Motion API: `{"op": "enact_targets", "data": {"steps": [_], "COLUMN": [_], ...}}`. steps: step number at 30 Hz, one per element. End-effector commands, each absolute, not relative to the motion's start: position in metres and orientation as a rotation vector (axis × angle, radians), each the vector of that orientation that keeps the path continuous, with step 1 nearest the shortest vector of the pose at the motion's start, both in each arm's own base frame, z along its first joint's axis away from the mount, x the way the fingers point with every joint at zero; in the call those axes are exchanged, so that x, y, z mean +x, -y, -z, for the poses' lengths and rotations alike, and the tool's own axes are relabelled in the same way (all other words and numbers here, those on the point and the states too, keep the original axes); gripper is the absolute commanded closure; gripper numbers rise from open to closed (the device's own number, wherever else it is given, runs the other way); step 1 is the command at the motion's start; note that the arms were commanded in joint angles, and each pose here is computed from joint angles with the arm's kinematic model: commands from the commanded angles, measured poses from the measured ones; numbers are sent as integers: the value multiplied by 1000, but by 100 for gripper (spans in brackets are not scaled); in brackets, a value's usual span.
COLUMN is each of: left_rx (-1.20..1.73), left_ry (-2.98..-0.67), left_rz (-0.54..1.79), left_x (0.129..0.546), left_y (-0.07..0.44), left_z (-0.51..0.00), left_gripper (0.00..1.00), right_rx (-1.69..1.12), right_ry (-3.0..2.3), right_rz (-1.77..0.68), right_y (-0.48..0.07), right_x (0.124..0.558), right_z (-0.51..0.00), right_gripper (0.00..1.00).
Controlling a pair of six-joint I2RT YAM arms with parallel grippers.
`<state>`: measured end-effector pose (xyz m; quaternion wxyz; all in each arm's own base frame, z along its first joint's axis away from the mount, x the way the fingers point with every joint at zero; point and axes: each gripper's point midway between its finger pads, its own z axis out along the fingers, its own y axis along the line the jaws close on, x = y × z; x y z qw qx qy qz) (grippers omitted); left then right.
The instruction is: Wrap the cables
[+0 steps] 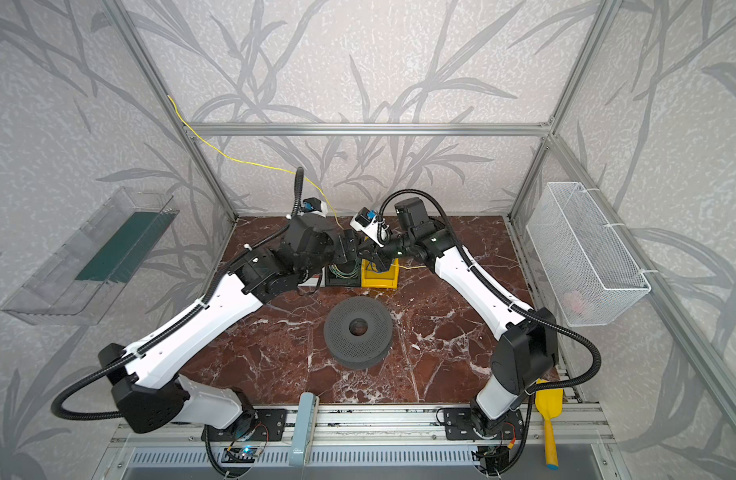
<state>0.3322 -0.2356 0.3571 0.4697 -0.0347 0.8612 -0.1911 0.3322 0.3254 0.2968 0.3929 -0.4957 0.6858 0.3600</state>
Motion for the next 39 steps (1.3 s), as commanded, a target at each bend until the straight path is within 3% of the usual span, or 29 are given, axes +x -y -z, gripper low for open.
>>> {"op": "enact_targets", "data": {"steps": [1, 6, 10, 13, 21, 28, 39], "left_rx": [58, -12, -157, -202, -48, -20, -53], "left_ry": [-2105, -2111, -2010, -1966, -1873, -1766, -1712], "left_rz": [480, 489, 475, 397, 325, 342, 682], "left_x": [298, 272, 258, 249, 245, 248, 298], "left_y": [210, 166, 119, 89, 79, 77, 97], "left_z": [-387, -398, -419, -434, -483, -508, -512], "left_gripper": [5, 6, 20, 26, 1, 0, 1], "right_rx": [-1226, -1193, -1173, -1166, -1161, -1130, -1110], "right_ry": [-1748, -1800, -1809, -1822, -1863, -1915, -1929], "right_rz": [-918, -952, -1008, -1029, -1147, -1213, -1253], "right_y": [-321, -319, -312, -306, -302, -294, -287], "right_x": [326, 323, 304, 290, 265, 245, 228], "right_z": [-306, -300, -301, -297, -291, -282, -269], "right_gripper": [100, 100, 100, 100, 100, 100, 100]}}
